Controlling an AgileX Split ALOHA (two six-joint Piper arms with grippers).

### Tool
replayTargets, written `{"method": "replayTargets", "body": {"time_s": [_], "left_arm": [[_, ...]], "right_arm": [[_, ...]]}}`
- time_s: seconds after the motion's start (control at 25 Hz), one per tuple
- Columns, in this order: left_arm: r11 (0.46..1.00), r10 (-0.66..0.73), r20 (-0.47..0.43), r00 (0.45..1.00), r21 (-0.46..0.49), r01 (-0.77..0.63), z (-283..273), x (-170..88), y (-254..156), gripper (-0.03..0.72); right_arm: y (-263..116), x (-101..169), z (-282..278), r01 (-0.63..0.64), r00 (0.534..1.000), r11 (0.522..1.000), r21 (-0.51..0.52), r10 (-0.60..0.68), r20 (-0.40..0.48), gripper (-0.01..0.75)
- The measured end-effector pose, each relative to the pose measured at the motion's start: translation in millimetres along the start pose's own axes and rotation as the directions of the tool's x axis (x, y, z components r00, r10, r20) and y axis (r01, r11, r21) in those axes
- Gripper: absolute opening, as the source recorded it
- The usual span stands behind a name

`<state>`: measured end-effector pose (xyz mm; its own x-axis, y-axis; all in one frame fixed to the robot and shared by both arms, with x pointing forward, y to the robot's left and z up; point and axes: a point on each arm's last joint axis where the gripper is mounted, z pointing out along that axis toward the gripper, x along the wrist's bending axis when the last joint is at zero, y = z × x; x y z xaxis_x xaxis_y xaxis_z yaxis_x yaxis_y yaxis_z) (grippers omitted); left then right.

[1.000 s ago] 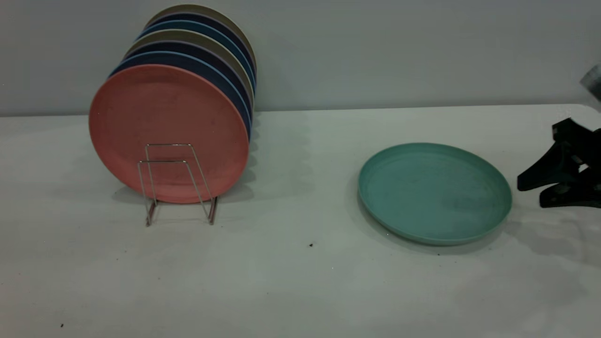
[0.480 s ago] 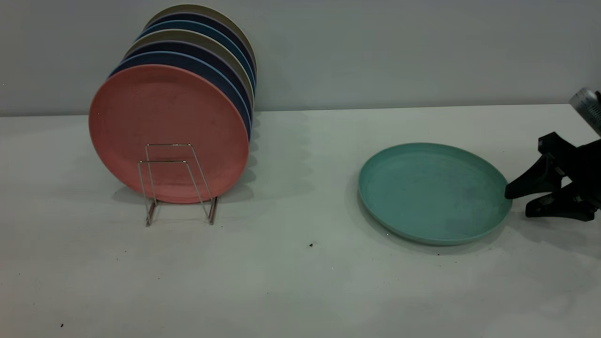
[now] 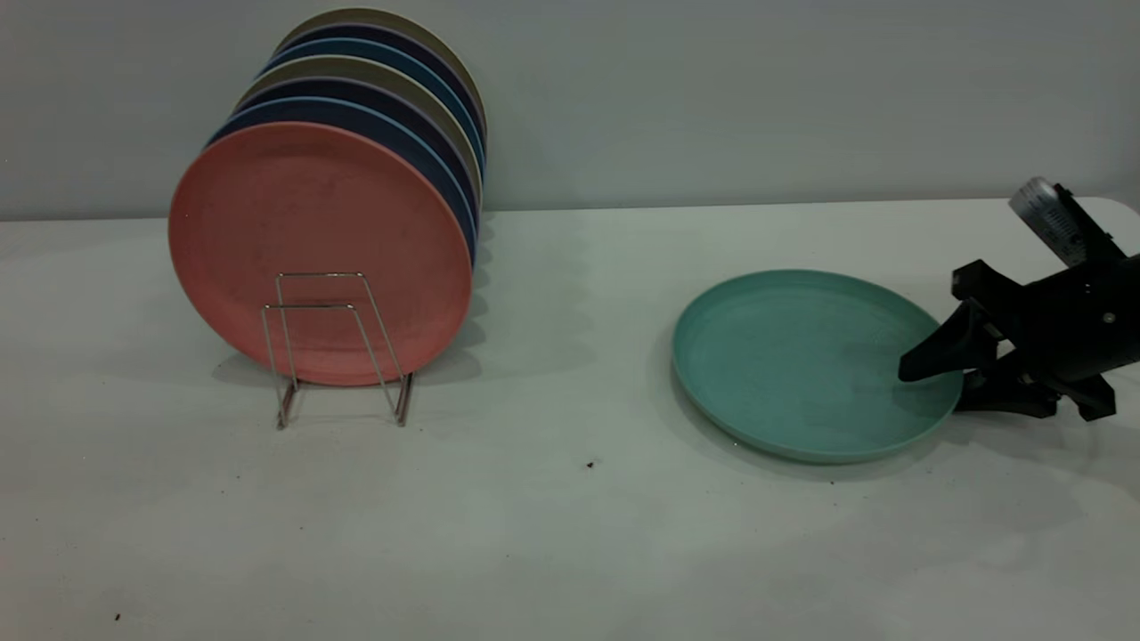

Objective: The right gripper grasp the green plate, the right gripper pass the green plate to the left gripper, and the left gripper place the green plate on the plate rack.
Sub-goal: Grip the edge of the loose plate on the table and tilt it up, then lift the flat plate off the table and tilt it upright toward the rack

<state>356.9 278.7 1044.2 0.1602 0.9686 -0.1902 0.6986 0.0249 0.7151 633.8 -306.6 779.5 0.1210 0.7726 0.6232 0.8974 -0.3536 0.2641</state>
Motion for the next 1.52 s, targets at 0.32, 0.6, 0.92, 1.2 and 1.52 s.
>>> {"method": "replayTargets", "body": {"time_s": [0.32,0.6,0.92,1.2,1.52], "left_arm": [[1.000,-0.015,0.016,1.000,-0.003,0.015,0,-1,0,0.516],[0.999,-0.050,0.129,0.990,0.015,0.049,11,-9,5,0.516],[0.992,-0.099,0.283,0.954,0.100,0.073,57,-12,16,0.516],[0.974,-0.195,0.326,0.925,0.172,0.145,107,-5,17,0.509],[0.964,-0.248,0.372,0.895,0.191,0.188,145,0,11,0.499]], "right_arm": [[1,-5,0,-0.001,0.998,1.000,-0.011,0.001,0.069,0.023],[18,20,-38,0.260,0.954,0.965,0.033,-0.262,0.149,0.016],[13,103,-64,0.530,0.834,0.842,0.095,-0.539,0.119,0.016],[-11,154,-52,0.594,0.802,0.797,0.111,-0.598,0.003,0.016],[-28,179,-46,0.543,0.836,0.832,0.115,-0.523,-0.166,0.016]]}}
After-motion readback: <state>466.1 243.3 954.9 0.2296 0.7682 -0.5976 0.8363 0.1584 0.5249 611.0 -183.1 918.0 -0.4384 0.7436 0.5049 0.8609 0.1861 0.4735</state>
